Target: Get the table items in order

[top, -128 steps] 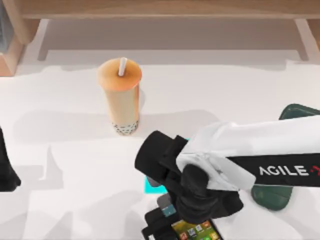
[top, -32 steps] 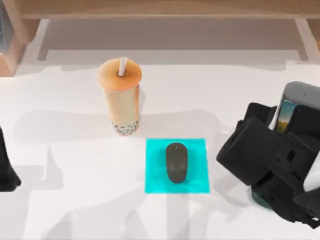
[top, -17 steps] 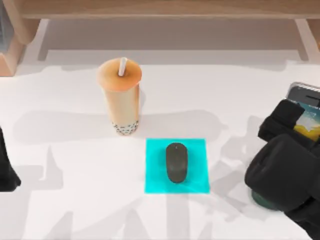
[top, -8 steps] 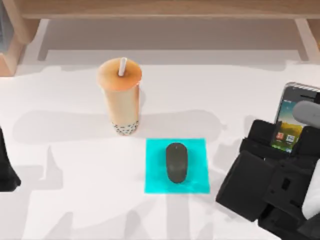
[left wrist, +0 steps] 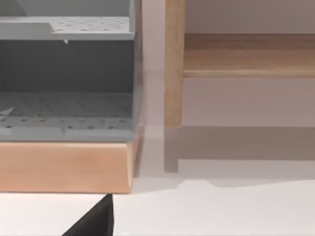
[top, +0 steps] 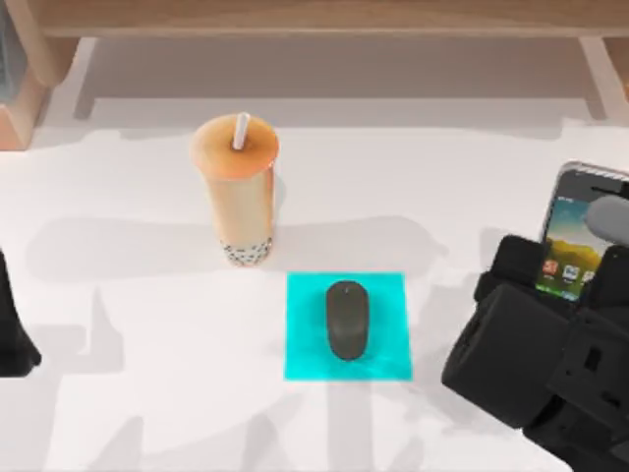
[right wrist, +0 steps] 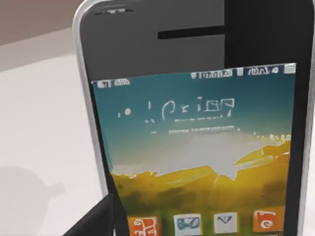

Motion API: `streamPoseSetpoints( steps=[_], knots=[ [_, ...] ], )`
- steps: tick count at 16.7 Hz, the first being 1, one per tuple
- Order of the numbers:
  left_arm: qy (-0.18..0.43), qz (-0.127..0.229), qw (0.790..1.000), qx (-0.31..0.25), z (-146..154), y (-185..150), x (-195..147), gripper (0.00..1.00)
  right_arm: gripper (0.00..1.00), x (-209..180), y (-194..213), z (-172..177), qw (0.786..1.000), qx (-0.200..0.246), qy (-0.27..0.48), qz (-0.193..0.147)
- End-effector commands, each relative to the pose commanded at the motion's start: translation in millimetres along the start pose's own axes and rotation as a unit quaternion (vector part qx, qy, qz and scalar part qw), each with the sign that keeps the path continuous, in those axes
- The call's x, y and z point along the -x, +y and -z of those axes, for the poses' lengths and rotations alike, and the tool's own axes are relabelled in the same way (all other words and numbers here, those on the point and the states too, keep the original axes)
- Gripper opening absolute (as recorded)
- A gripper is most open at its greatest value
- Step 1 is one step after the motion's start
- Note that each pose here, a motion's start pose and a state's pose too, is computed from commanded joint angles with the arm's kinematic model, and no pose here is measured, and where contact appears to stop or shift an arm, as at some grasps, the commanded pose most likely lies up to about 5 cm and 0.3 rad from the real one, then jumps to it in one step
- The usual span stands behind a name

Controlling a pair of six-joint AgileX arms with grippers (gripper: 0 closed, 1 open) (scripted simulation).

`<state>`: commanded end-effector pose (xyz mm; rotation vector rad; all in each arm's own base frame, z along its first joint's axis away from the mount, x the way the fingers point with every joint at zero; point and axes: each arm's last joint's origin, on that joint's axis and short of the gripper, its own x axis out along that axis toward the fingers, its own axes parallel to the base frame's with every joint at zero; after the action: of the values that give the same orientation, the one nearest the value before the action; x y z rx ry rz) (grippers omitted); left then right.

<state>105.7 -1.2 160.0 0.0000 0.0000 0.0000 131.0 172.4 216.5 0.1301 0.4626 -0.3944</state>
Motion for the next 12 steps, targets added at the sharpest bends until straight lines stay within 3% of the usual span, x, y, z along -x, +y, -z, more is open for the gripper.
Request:
streamPoseSetpoints(
  steps=[3, 6, 9, 12],
  knots=[
    [0.000, 0.000, 1.000, 0.000, 0.0, 0.0, 0.0, 1.00, 1.00, -2.7, -17.4, -12.0, 0.997, -0.036, 0.045, -0.057],
    [0.000, 0.000, 1.000, 0.000, 0.0, 0.0, 0.0, 1.00, 1.00, -9.5, -47.4, -26.4, 0.985, -0.073, 0.061, -0.147],
    [0.000, 0.000, 1.000, 0.000, 0.0, 0.0, 0.0, 1.00, 1.00, -17.3, -83.4, -31.8, 0.968, -0.083, 0.015, -0.238],
    [0.000, 0.000, 1.000, 0.000, 0.0, 0.0, 0.0, 1.00, 1.00, -29.0, -118.9, -23.8, 0.957, -0.060, -0.073, -0.273]
  ],
)
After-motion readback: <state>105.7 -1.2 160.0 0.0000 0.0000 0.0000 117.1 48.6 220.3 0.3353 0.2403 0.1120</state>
